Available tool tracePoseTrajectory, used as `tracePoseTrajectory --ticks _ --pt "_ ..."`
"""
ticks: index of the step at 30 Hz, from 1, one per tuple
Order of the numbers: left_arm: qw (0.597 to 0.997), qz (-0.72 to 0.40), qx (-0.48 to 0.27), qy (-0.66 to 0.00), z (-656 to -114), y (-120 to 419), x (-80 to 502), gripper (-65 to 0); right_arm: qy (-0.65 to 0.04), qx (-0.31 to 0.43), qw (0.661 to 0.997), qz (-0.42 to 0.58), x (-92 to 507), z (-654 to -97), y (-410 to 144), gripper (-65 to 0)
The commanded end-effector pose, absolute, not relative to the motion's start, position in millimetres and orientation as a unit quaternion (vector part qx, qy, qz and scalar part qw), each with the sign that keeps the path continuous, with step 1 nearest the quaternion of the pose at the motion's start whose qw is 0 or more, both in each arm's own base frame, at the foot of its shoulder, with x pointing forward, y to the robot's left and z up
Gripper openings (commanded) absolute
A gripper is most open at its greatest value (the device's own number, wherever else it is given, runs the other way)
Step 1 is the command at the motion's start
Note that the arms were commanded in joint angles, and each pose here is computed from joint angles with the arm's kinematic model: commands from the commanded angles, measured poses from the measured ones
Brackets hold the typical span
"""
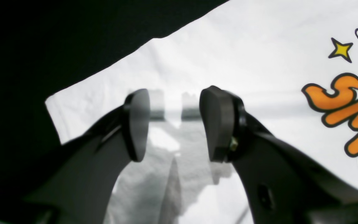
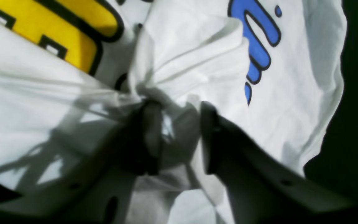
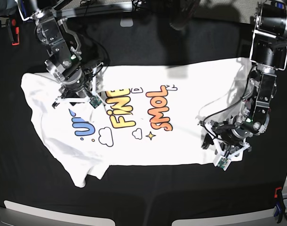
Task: Layout the t-shirt on the table in an organized manner, then fold the t-shirt properly
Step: 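Release the hem and move the left gripper to the shirt's collar corner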
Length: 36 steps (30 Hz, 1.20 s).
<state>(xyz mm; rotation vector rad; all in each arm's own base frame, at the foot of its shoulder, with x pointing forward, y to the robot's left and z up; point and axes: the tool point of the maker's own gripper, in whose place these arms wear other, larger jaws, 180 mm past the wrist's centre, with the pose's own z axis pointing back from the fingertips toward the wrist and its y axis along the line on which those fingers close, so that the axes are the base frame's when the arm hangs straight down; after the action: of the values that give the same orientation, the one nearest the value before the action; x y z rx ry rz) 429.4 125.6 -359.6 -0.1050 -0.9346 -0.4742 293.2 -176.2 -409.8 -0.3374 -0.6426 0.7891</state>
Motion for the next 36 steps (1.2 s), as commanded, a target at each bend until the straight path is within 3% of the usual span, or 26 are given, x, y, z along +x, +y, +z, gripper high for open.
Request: tracePoseTrajectory --ticks 1,3,6,14,22,25,28,32,36 --pt "0.85 -0.225 -0.048 -0.474 -338 126 442 -37.4 -0.32 -0.199 0.85 0.368 305 -396 -190 -55.5" --pt "0.855 -0.226 -0.046 -0.464 -342 127 440 -37.4 -0.328 -0.223 0.846 0.357 309 -389 -197 -65.0" --pt "0.849 -0.236 -0.046 -0.47 -336 123 432 -37.5 -0.335 -0.248 0.839 0.35 313 -381 -203 -65.0" --pt "0.786 -0.319 -0.017 -0.529 -278 99 374 -37.5 -0.364 -0.24 0.83 0.348 319 -364 -191 -65.0" --pt "0.848 -0.366 0.004 -0.383 -355 128 271 -37.5 -0.352 -0.208 0.85 0.333 312 -372 -187 -65.0" --pt "0.84 -0.399 0.017 -0.368 -376 136 235 -37.5 -0.352 -0.205 0.851 0.332 312 -372 -186 -64.8" --pt "0.842 -0.414 0.058 -0.341 -391 152 212 -37.5 -0.352 -0.205 0.851 0.332 312 -372 -186 -60.7" --pt "0.837 -0.415 0.132 -0.332 -394 178 201 -37.5 -0.352 -0.205 0.85 0.333 312 -372 -186 -60.7" --pt "0.827 -0.444 0.145 -0.313 -400 189 182 -37.5 -0.355 -0.204 0.849 0.333 313 -371 -185 -60.7"
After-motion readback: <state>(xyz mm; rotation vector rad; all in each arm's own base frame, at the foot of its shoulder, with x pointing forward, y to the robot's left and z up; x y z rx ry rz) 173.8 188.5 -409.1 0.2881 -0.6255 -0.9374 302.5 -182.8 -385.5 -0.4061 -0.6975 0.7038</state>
